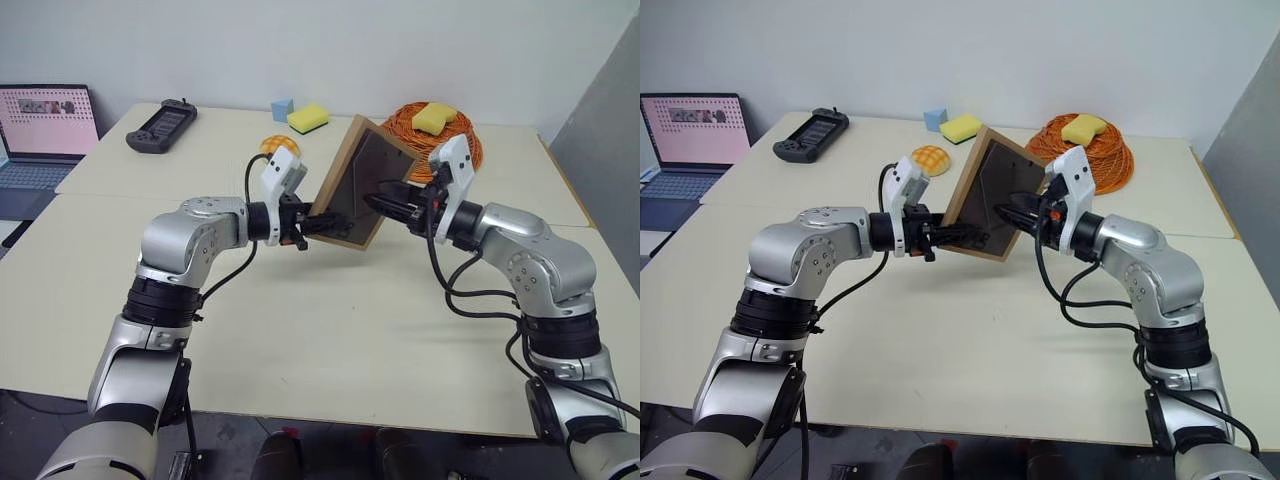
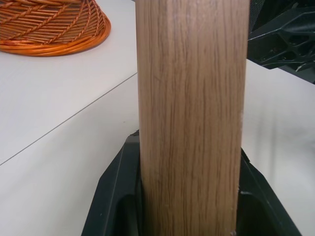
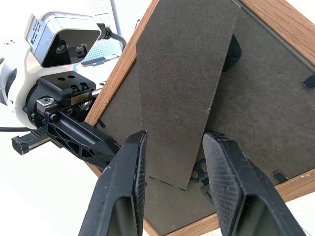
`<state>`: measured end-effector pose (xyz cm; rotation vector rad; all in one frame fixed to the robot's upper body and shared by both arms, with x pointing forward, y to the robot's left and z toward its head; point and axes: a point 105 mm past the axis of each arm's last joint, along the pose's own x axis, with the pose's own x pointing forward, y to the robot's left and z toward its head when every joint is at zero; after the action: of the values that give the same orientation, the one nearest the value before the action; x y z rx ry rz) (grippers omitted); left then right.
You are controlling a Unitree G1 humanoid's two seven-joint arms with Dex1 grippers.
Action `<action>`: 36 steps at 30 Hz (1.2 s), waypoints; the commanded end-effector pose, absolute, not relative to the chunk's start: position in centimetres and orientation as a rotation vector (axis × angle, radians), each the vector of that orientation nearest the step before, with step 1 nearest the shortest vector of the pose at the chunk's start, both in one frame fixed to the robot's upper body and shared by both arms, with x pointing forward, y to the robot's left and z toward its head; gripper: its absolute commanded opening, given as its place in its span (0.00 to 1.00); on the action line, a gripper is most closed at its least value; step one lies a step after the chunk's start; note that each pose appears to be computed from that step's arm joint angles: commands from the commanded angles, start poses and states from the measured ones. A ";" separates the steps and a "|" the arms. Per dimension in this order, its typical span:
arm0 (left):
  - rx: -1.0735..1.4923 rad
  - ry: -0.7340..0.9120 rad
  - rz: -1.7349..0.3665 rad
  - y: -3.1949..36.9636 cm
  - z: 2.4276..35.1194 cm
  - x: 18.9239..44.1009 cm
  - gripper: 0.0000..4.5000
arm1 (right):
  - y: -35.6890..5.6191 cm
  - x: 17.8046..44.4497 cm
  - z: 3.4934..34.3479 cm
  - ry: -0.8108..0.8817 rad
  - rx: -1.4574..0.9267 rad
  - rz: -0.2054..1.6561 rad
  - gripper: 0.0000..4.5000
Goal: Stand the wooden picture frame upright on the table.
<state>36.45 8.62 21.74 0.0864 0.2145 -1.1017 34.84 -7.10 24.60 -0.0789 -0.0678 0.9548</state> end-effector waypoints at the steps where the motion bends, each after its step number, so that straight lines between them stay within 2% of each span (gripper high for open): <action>1: 0.099 0.141 -1.121 8.3 23.4 36.6 0.28 | -6.3 33.2 26.3 -0.139 -0.093 1.006 0.40; 11: 0.104 0.138 -1.110 8.5 23.3 37.3 0.28 | -7.7 32.2 25.3 -0.102 -0.087 0.964 0.40; 28: 0.091 0.129 -1.115 8.4 23.9 37.2 0.28 | -9.2 33.2 24.1 -0.083 -0.161 0.881 0.40; 31: 0.071 0.150 -1.115 8.6 23.7 37.1 0.28 | -12.3 34.5 23.0 -0.058 -0.258 0.778 0.40; 36: 0.015 0.201 -1.127 8.8 23.7 36.4 0.28 | -17.2 36.3 21.7 -0.084 -0.570 0.595 0.40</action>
<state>37.17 9.20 21.19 0.0382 0.2718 -1.0899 36.16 -16.45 20.37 -0.4385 0.0160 0.6321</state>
